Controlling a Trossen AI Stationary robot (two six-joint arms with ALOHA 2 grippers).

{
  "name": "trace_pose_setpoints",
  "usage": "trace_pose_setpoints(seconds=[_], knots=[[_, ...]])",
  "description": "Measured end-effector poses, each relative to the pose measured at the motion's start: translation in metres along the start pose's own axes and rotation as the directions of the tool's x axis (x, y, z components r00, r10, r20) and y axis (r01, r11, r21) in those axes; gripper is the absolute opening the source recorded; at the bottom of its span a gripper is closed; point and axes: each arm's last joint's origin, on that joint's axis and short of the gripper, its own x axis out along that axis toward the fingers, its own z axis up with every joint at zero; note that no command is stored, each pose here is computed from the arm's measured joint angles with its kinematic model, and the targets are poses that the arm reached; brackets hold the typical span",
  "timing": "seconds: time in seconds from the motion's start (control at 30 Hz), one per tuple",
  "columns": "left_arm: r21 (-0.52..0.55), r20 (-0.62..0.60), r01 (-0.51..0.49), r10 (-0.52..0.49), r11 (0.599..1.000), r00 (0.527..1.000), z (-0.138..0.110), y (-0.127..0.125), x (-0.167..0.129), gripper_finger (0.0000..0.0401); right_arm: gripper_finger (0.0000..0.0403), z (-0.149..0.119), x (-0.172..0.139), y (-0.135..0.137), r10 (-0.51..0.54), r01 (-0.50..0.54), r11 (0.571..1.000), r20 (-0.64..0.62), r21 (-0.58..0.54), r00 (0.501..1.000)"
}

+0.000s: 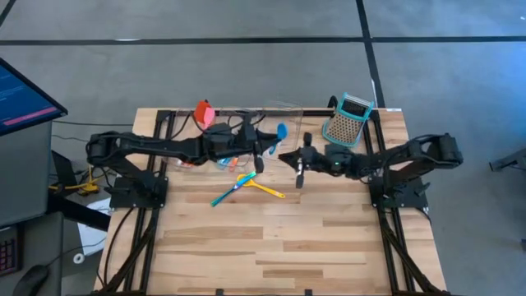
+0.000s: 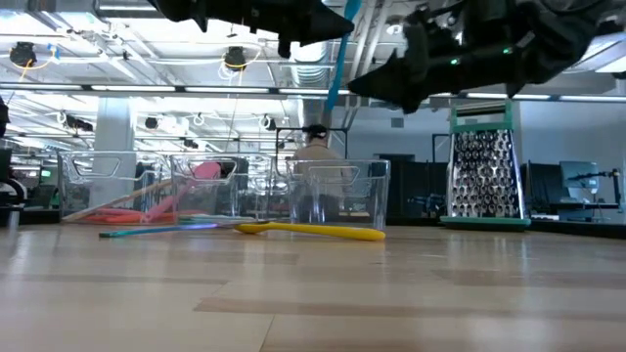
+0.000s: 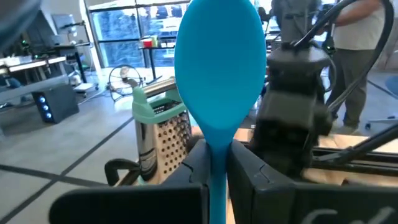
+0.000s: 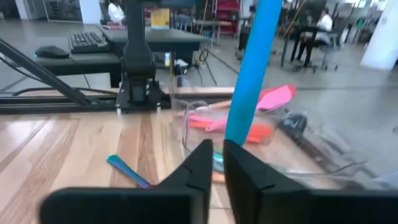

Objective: Pick & Place Kitchen Items
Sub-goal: Put the blue serving spoon into the right transparent bin

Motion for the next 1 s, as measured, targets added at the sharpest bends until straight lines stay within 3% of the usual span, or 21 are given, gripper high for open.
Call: trace_pose_setpoints(seconds=[0.3,0.5,0.73,1.0], knots=[[0.020,-0.062,0.011,-0.010,1.000,0.998,-0.005,-0.003,-0.001,0.0006,0.0173,-0.004,0.017,0.011,0.027,-0.027,0.999,-0.049,0.018,0.998],[-0.002,-0.065,0.004,-0.004,1.000,0.998,-0.006,-0.001,-0.001,0.0006,0.0260,0.007,0.013,0.006,-0.038,0.037,0.999,0.012,0.027,0.999],[-0.065,-0.049,0.063,-0.066,0.996,0.997,-0.006,-0.003,0.000,0.0006,0.0266,0.020,0.011,0.002,-0.047,0.045,0.999,0.089,0.031,0.995],[-0.092,-0.018,0.094,-0.096,0.991,0.995,-0.018,-0.007,0.012,0.0006,0.0229,0.029,0.017,0.005,-0.037,0.036,0.999,0.106,0.010,0.994]])
